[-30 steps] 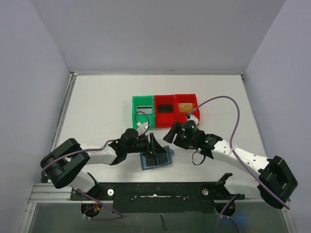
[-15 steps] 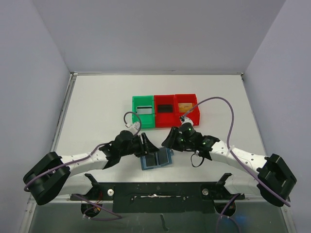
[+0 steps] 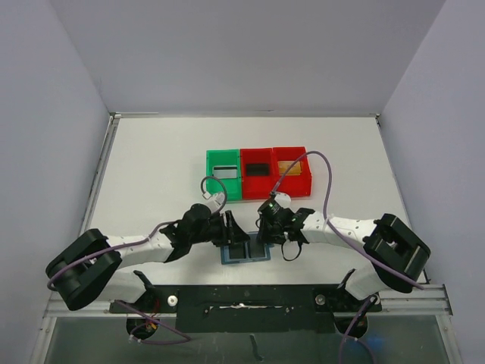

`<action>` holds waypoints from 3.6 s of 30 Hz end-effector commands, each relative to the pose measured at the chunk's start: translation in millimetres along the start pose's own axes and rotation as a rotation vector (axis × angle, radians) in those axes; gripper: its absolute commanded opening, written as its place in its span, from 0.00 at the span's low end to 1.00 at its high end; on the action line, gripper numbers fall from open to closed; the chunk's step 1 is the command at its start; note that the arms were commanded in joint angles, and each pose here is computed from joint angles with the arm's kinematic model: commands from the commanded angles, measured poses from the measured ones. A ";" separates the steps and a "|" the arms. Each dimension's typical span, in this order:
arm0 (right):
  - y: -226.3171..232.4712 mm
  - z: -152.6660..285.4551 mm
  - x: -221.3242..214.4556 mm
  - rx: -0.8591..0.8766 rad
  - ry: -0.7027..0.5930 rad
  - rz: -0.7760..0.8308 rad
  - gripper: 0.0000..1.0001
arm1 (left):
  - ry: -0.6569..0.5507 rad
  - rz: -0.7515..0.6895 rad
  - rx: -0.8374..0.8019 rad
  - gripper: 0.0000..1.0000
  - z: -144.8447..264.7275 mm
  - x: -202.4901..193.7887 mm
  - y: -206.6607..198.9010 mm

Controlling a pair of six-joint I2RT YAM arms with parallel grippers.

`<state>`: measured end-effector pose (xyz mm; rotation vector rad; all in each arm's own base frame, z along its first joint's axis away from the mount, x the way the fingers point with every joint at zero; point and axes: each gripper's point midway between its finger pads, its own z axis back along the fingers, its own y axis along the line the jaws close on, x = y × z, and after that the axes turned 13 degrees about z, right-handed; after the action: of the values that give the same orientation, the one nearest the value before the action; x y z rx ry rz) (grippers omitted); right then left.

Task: Take the credit cards out of the card holder

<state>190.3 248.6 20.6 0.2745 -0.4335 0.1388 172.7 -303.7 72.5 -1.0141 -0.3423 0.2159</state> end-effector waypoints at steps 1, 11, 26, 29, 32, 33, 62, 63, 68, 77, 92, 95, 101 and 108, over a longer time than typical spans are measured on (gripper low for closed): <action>-30.7 -5.8 -19.1 -0.139 0.033 -0.009 0.28 | 0.057 -0.109 -0.135 0.47 -6.5 -1.1 -34.6; -27.5 -26.1 -54.9 -0.101 0.098 -0.144 0.26 | 0.092 -0.080 0.112 0.49 -24.2 -6.6 26.4; -22.4 -22.3 -66.5 -0.036 0.103 -0.171 0.27 | -0.003 0.003 0.189 0.53 -5.2 0.0 42.5; -16.4 -21.9 -65.6 0.002 0.099 -0.160 0.27 | 0.000 0.001 0.173 0.53 -4.1 1.4 33.0; -12.0 -20.8 -63.6 0.025 0.095 -0.157 0.26 | 0.001 -0.002 0.168 0.53 -2.2 3.1 26.2; -11.3 -20.4 -63.4 0.029 0.095 -0.156 0.26 | 0.006 -0.001 0.172 0.53 -1.5 2.5 26.0; 43.8 34.1 0.8 0.307 -0.072 -0.101 0.27 | 0.071 0.084 0.205 0.37 -16.4 -19.5 60.6; 42.8 29.4 -5.2 0.303 -0.043 -0.106 0.26 | 0.069 0.082 0.205 0.37 -16.4 -18.8 59.8; 14.5 6.8 -43.5 0.156 0.093 -0.155 0.24 | 0.064 0.078 0.213 0.40 -14.5 -16.8 57.4; -2.3 -8.0 -66.4 0.176 0.103 -0.249 0.22 | 0.028 0.035 0.351 0.47 2.0 -7.9 73.1; 7.7 -3.8 -62.4 0.247 0.092 -0.199 0.22 | 0.026 -0.098 0.544 0.47 14.3 9.6 83.0; 9.1 -3.0 -60.5 0.249 0.091 -0.198 0.22 | 0.040 -0.094 0.556 0.41 15.3 6.1 88.0; 13.4 -3.2 -56.9 0.269 0.079 -0.207 0.22 | 0.118 -0.042 0.510 0.35 5.6 -15.9 101.2; 17.4 -8.5 -58.5 0.297 0.078 -0.228 0.21 | 0.187 -0.008 0.529 0.30 -2.4 -35.8 119.4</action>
<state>153.3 278.0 19.6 0.6831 -0.3697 -0.0129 173.5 -289.4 16.7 -0.6762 -0.2252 0.1833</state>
